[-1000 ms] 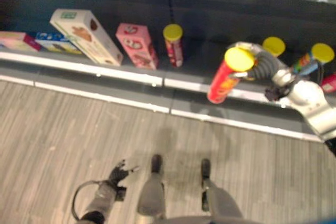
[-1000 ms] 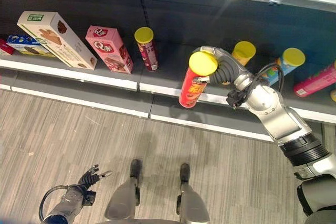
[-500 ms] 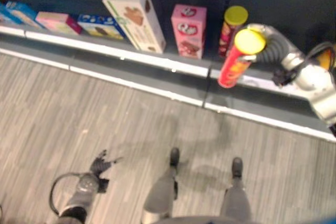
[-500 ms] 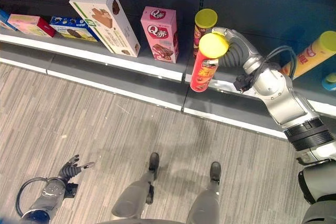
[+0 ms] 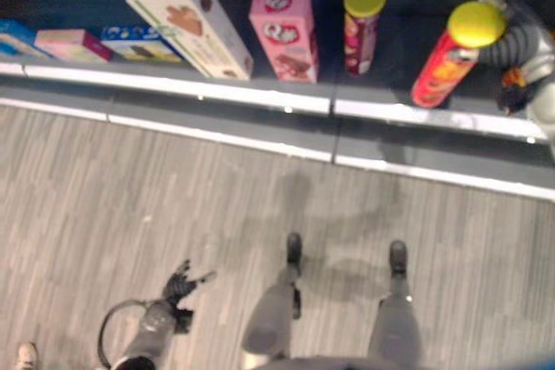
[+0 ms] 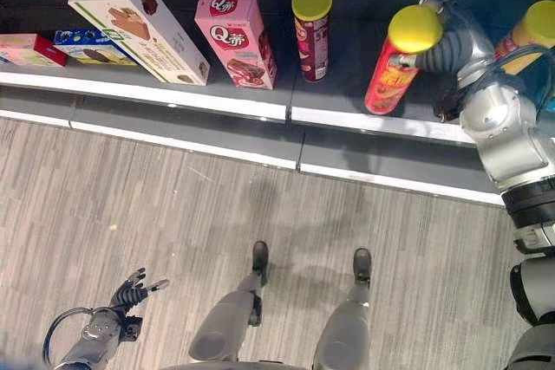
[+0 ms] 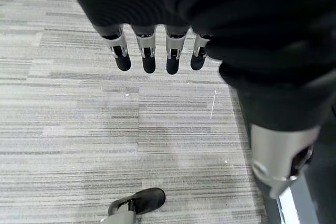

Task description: Put the goods on the table back onto the shelves and tidy them up.

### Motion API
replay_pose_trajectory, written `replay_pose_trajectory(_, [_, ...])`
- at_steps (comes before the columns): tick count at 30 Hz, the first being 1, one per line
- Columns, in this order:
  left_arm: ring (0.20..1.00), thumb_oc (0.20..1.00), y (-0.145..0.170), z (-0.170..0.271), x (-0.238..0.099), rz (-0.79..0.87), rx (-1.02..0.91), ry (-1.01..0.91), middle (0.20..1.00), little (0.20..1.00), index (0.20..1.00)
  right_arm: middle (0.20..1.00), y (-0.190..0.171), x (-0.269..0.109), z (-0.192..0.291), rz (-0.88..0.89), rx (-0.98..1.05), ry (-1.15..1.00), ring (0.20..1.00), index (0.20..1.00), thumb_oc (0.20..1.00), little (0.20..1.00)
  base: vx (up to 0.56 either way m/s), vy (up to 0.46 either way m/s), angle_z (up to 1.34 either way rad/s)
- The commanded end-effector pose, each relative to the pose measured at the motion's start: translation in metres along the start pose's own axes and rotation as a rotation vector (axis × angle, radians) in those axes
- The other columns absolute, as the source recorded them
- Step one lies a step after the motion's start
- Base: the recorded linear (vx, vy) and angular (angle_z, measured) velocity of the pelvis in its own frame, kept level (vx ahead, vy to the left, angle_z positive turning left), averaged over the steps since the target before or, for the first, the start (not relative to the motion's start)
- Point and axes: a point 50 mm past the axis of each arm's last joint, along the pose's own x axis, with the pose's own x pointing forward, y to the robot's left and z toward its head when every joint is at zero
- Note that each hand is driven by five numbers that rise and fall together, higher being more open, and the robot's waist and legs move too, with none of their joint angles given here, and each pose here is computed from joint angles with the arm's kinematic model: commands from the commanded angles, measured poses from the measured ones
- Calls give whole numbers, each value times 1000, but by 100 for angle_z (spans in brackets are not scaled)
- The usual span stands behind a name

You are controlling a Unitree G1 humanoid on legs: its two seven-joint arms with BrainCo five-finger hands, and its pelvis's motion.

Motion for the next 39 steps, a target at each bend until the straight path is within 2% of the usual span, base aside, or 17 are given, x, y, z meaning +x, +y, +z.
replay_pose_trajectory(1, [1000,1000,16,-6,-5,51,-4,-1,1000,1000,1000,200,-35,18,25,-138,-34,-105,200,200,200,200,0,0,0])
replay_pose_trajectory(5, [1000,1000,13,-2,-5,47,-29,-25,1000,1000,1000,200,-48,26,17,-186,-67,-43,200,200,200,200,14,-1,2])
replay_pose_trajectory(16, [1000,1000,9,-5,-6,46,-49,-19,1000,1000,1000,200,-58,36,9,-229,-73,28,200,200,200,200,0,0,0])
replay_pose_trajectory(39, [1000,1000,3,-7,-4,52,-55,-2,1000,1000,1000,200,-46,46,20,-207,-36,11,200,200,200,200,0,0,1])
